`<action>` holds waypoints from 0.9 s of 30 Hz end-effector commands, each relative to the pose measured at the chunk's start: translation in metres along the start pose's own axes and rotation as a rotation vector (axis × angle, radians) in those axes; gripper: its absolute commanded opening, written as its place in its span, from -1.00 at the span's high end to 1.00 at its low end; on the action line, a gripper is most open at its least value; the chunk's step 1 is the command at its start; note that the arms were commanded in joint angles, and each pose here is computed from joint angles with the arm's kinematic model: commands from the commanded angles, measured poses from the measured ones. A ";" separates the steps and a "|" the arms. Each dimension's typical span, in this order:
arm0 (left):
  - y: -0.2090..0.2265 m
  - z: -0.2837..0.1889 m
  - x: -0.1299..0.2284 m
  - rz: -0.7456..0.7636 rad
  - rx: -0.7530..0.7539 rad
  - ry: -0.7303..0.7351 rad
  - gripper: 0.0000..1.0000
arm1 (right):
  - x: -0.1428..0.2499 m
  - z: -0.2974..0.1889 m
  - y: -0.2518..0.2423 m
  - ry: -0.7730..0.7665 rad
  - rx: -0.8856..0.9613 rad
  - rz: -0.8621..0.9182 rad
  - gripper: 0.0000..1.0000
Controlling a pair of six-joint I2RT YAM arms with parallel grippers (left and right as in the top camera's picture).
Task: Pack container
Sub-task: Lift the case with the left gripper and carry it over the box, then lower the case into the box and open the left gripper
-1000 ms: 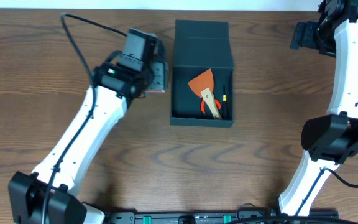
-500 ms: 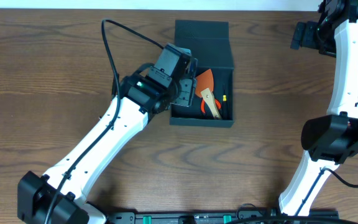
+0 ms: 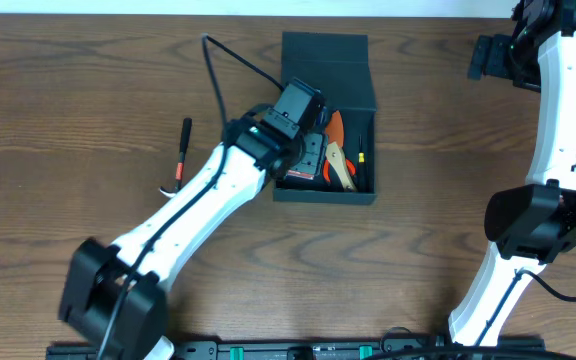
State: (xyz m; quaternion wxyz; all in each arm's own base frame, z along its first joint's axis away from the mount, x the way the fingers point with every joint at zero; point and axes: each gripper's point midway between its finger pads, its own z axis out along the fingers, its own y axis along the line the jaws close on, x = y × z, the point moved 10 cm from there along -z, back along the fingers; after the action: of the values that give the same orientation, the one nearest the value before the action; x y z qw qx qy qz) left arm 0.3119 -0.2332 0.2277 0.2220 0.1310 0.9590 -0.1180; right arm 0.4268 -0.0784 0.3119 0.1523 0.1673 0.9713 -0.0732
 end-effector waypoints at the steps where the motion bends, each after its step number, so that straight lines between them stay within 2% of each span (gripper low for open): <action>1: -0.001 0.010 -0.002 -0.022 -0.009 0.013 0.10 | -0.001 -0.008 -0.002 -0.024 0.004 0.017 -0.98; 18: -0.003 0.044 -0.002 -0.134 -0.015 0.033 0.17 | -0.001 -0.008 -0.002 -0.024 0.004 0.017 -0.99; 27: -0.006 0.054 0.001 -0.128 -0.015 0.045 0.17 | -0.001 -0.008 -0.002 -0.024 0.004 0.017 -0.98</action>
State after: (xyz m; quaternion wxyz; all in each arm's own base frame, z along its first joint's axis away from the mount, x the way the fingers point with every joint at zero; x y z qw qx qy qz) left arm 0.3284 -0.2493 0.1836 0.1945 0.0749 0.9706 -0.1202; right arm 0.4268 -0.0784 0.3119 0.1523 0.1673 0.9713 -0.0732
